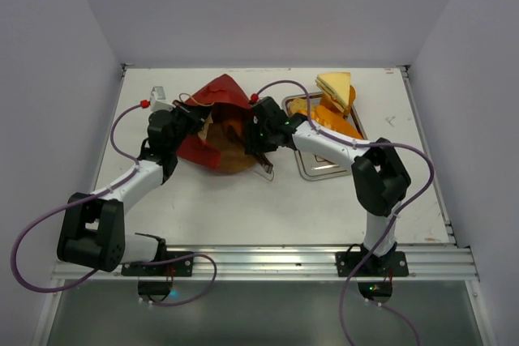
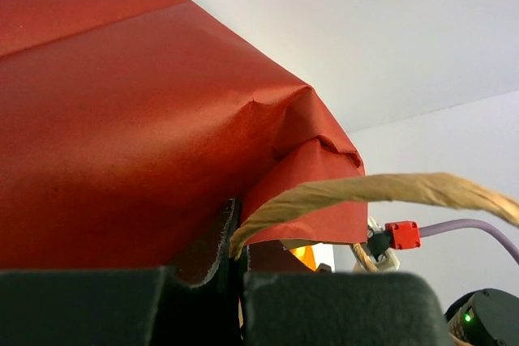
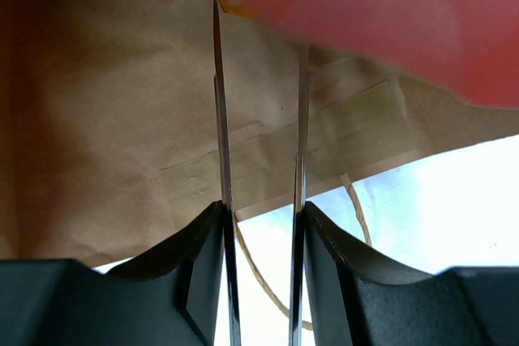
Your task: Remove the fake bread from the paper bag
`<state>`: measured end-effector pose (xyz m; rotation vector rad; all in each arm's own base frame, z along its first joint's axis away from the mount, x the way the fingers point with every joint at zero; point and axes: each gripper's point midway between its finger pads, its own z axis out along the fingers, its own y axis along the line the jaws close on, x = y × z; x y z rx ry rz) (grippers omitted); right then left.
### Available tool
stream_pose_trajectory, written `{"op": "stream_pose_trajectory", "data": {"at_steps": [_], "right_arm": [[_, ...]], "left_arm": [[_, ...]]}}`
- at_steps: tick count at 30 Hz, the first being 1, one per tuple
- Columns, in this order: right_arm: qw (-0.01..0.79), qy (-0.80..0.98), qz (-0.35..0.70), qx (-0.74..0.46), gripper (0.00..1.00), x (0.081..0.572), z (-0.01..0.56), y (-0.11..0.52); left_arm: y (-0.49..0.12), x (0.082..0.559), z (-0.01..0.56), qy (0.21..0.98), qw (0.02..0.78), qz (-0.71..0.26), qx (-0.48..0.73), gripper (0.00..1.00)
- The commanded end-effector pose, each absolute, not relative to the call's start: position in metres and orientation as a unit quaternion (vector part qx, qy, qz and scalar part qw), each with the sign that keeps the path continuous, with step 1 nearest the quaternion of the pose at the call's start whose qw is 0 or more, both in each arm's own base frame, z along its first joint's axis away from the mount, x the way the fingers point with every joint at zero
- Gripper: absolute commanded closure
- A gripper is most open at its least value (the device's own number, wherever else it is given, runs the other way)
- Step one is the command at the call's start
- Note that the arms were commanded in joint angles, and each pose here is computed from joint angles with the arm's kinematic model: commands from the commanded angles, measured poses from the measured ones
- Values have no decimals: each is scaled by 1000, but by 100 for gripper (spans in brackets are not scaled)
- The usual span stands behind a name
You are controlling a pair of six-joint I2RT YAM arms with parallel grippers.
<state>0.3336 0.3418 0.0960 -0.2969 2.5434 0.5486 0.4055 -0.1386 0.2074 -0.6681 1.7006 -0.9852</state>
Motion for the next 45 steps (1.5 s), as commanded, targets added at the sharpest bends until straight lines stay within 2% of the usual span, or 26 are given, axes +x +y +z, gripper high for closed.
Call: {"op": "stream_pose_trajectory", "data": {"at_steps": [1,5,6,7,15,25,45], "right_arm": [[280,925,236,-100,79,350,120,345],[279,917,263,-113,93,350,131,341],[284,913,268,-117,99,351,138,338],[283,912,271,-120,100,349,138,337],[281,893,312,-165,100,337,159,321],[265,884,312,-227,100,315,168,293],[325,817,302,-367,100,261,223,237]], "left_arm": [[-140,411,228,683,528,-422,-276,100],[-139,412,227,686,532,-414,-274,100],[-137,413,228,686,535,-409,-274,100],[-136,414,230,686,539,-406,-272,100],[-130,424,232,692,552,-380,-269,100],[-120,435,230,700,559,-354,-267,100],[-106,468,232,713,570,-302,-275,100]]}}
